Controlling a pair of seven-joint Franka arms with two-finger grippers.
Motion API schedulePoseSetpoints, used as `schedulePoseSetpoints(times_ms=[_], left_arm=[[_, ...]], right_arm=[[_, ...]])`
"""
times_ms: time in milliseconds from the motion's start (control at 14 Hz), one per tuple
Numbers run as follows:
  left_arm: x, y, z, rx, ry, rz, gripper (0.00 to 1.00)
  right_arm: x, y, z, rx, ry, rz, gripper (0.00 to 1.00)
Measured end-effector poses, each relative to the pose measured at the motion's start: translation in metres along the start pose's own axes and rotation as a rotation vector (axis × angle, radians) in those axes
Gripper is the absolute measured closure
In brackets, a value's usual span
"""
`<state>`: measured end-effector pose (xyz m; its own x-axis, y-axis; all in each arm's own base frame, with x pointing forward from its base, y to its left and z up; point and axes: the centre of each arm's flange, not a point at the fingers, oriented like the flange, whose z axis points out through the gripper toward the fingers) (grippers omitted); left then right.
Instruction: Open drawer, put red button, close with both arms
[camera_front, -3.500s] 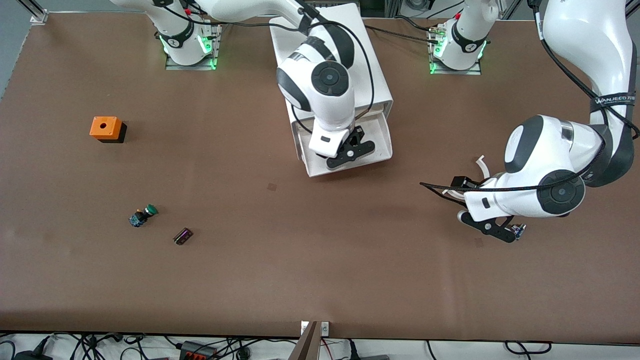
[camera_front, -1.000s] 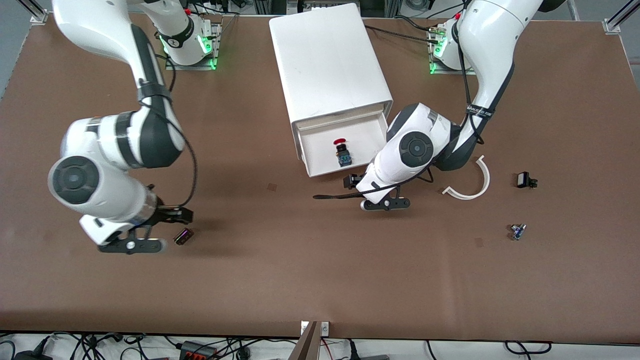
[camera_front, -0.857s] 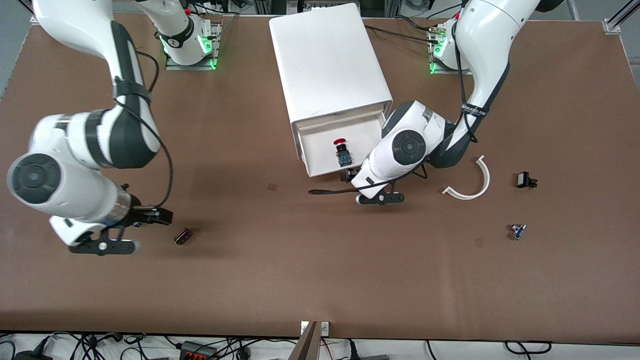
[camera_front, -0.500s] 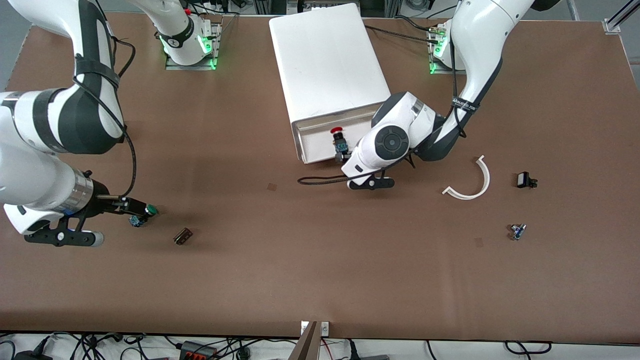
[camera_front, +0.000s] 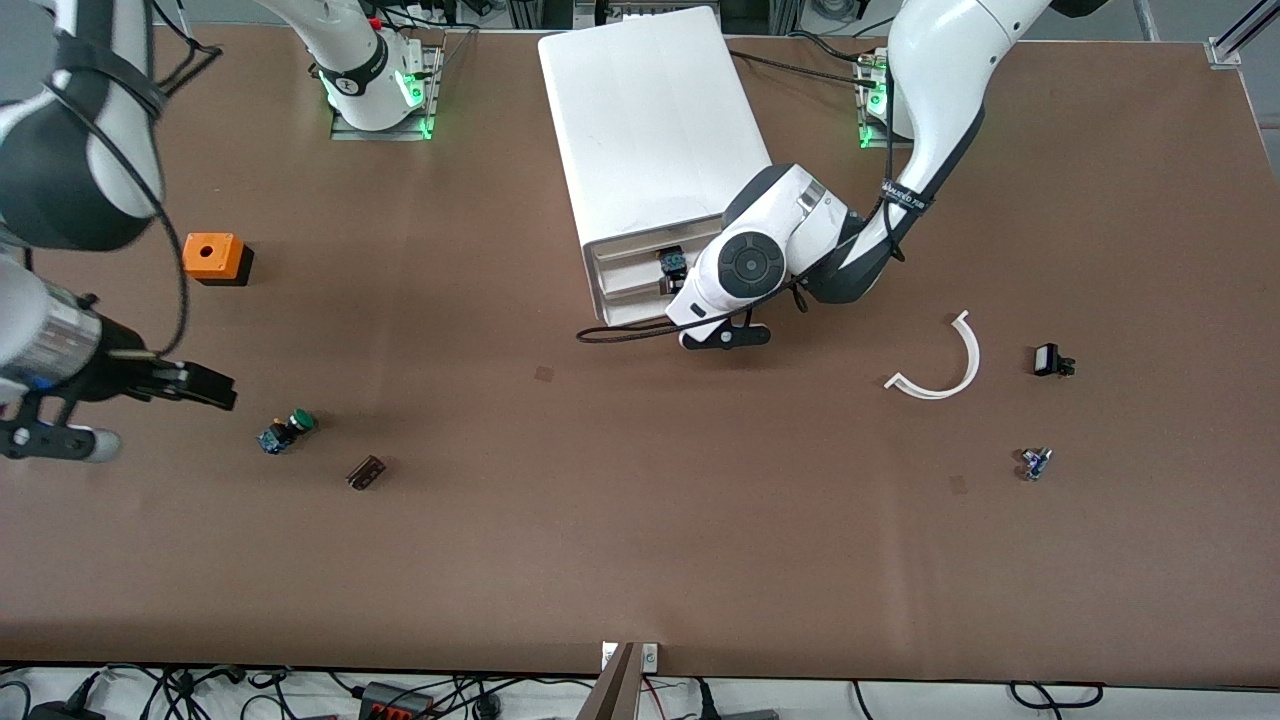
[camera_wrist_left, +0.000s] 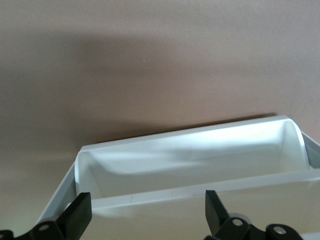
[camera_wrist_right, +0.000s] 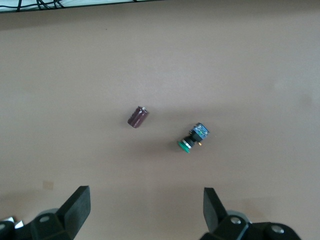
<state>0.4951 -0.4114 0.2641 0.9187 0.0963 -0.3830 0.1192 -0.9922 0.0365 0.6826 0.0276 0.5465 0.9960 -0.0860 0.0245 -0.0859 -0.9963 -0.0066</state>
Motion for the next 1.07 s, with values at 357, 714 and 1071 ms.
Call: schedulePoseSetpoints(times_ms=[357,714,1071], left_arm=[[-0.007,0.006,0.002,0.003,-0.009,-0.019,0.00],[-0.002,0.001,-0.005,-0.005,-0.003,-0.028,0.00],[0.074,-0.092,-0.084,-0.070,0.077,-0.037,0.00]], right_arm=[[-0.025,0.045,-0.013,0.007,-0.021,-0.025,0.00],[-0.045,0.043,-0.026,-0.040,-0.070,-0.043,0.00],[-0.063,0.045,-0.011,-0.040,-0.085,-0.054,0.00]])
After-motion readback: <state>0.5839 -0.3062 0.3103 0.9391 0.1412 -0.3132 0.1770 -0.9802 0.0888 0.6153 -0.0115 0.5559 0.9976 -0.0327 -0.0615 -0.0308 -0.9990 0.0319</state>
